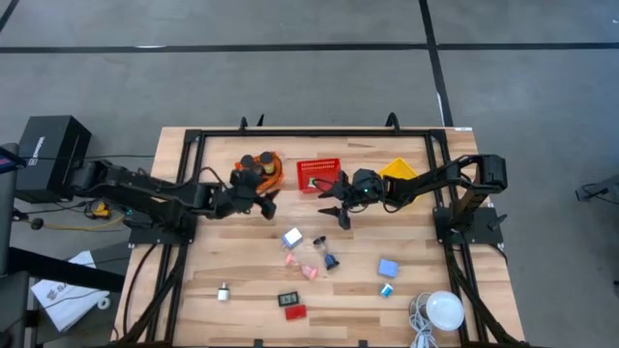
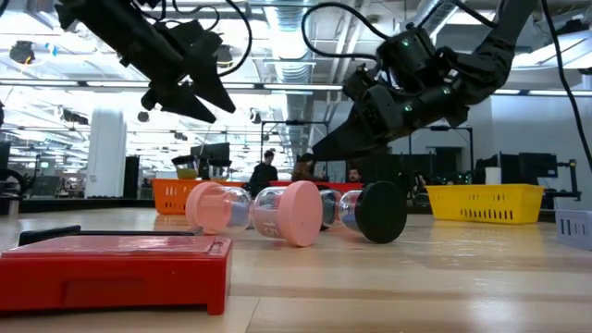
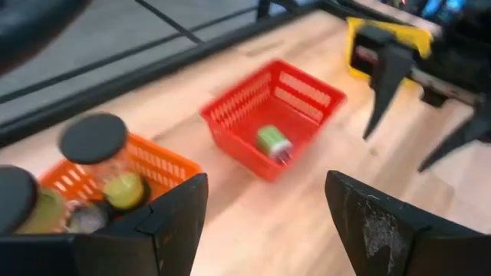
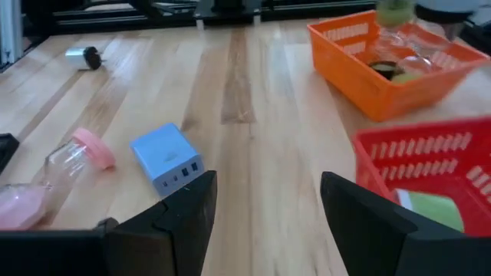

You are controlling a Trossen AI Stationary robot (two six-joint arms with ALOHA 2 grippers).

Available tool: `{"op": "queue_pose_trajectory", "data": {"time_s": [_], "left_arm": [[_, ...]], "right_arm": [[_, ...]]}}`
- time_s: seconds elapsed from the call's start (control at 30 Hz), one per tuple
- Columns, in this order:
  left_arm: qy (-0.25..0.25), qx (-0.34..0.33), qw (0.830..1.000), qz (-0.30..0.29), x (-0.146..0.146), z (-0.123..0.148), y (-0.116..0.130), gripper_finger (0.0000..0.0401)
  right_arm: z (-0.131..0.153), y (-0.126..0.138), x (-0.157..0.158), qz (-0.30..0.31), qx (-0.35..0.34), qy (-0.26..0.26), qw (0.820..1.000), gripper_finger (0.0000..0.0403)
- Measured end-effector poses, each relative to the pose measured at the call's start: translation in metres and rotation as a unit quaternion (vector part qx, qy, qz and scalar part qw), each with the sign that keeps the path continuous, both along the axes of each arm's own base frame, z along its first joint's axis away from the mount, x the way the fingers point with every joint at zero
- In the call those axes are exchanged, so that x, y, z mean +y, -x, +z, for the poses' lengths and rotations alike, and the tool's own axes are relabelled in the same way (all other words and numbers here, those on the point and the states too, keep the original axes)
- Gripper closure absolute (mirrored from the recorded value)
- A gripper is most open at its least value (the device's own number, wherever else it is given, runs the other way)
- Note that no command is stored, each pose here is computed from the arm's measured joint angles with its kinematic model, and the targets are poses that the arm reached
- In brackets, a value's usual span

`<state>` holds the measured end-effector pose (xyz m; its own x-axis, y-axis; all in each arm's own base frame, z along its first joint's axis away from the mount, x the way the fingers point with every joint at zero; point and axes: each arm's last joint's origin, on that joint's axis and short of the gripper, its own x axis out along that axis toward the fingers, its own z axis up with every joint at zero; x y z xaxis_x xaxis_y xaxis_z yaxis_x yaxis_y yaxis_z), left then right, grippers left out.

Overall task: Pick & Place Office items
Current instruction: Put the left light violet charger adapter into the red bin

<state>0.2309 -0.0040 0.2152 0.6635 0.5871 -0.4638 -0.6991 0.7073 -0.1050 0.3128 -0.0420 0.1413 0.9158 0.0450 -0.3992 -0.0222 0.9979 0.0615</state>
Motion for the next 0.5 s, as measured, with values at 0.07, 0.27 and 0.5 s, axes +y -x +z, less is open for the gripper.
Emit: {"op": "queue_pose_trajectory", "data": {"time_s": [0.07,0.27,0.5], "left_arm": [[0.0,-0.001,1.0,-0.013,-0.007,-0.003,-0.004,0.0141],[-0.001,0.006,0.999,-0.048,-0.024,-0.011,-0.009,0.0141],[0.016,0.016,0.996,-0.091,-0.036,-0.018,-0.013,0.0141]], "right_arm": [[0.003,-0.005,0.005,0.015,0.009,0.013,1.0,0.0178],[0.016,-0.022,0.021,0.061,0.097,0.033,0.993,0.0178],[0.033,-0.031,0.046,0.106,0.178,0.036,0.978,0.0178]]}}
